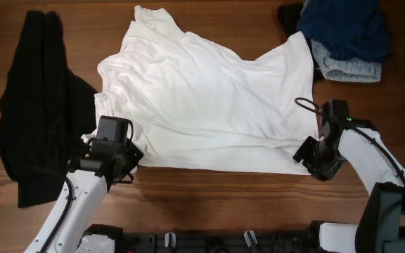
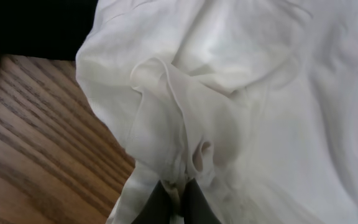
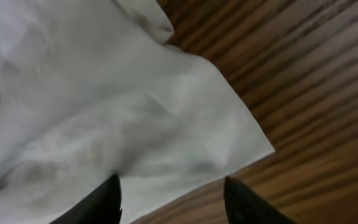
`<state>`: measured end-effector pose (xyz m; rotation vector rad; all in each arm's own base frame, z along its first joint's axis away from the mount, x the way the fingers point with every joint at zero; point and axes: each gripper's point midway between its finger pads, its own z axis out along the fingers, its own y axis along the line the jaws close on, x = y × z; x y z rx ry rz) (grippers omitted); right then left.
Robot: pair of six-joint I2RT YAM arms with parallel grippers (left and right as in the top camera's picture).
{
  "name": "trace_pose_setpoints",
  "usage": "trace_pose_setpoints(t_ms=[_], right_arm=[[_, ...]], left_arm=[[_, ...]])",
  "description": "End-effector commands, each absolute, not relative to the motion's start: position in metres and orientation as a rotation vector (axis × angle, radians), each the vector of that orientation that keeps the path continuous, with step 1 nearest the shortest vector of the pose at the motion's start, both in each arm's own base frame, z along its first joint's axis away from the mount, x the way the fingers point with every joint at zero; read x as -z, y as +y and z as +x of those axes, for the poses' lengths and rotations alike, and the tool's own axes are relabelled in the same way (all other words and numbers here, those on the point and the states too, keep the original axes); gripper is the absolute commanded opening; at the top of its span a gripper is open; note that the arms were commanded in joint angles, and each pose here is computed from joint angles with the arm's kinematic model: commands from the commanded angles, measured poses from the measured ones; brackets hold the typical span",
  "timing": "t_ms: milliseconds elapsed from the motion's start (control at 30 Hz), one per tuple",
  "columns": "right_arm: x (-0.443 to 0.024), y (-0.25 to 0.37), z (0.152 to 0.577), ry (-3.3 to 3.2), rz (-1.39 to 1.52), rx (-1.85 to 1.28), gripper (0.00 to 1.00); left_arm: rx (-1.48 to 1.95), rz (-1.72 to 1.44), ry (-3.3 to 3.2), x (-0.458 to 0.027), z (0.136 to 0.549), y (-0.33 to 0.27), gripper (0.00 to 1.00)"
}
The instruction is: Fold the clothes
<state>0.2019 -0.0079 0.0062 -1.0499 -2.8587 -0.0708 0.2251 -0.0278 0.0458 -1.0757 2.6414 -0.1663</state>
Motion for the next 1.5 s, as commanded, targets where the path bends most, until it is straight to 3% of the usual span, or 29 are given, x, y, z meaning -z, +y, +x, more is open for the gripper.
trace_pose_setpoints(t_ms=[0, 167, 200, 233, 300, 333, 567, 800, 967, 1467], right_arm=[[0.002, -0.012, 0.203, -2.844, -1.095, 0.033, 0.54], [0.015, -0.005, 0.195, -2.770, -1.065, 0.052, 0.54], [0.018, -0.003, 0.193, -2.754, -1.058, 0.063, 0.48], [0.020, -0.002, 0.192, -2.743, -1.051, 0.065, 0.32], [0.021, 0.001, 0.191, -2.744, -1.017, 0.091, 0.17], [0.021, 0.001, 0.191, -2.744, -1.017, 0.090, 0.04], [0.007, 0.003, 0.201, -2.798, -0.915, 0.150, 0.04], [-0.061, -0.012, 0.220, -2.994, -0.808, 0.232, 0.04], [-0.104, -0.019, 0.219, -3.127, -0.801, 0.279, 0.04], [-0.157, -0.007, 0.206, -3.192, -0.788, 0.374, 0.04]], left_arm=[[0.145, -1.042, 2.624, -0.052, 0.229, -0.025, 0.04], [0.134, -1.047, 2.637, -0.050, 0.226, -0.024, 0.04], [0.132, -1.048, 2.640, -0.050, 0.225, -0.024, 0.04], [0.130, -1.049, 2.643, -0.050, 0.224, -0.024, 0.04], [0.127, -1.050, 2.647, -0.049, 0.223, -0.024, 0.04], [0.124, -1.050, 2.649, -0.049, 0.223, -0.024, 0.04], [0.082, -0.923, 2.639, -0.075, 0.237, -0.017, 0.04], [0.014, -0.898, 2.638, -0.139, 0.241, 0.001, 0.04], [-0.009, -0.902, 2.648, -0.161, 0.228, 0.004, 0.04], [0.073, -0.888, 2.590, -0.199, 0.180, 0.003, 0.04]])
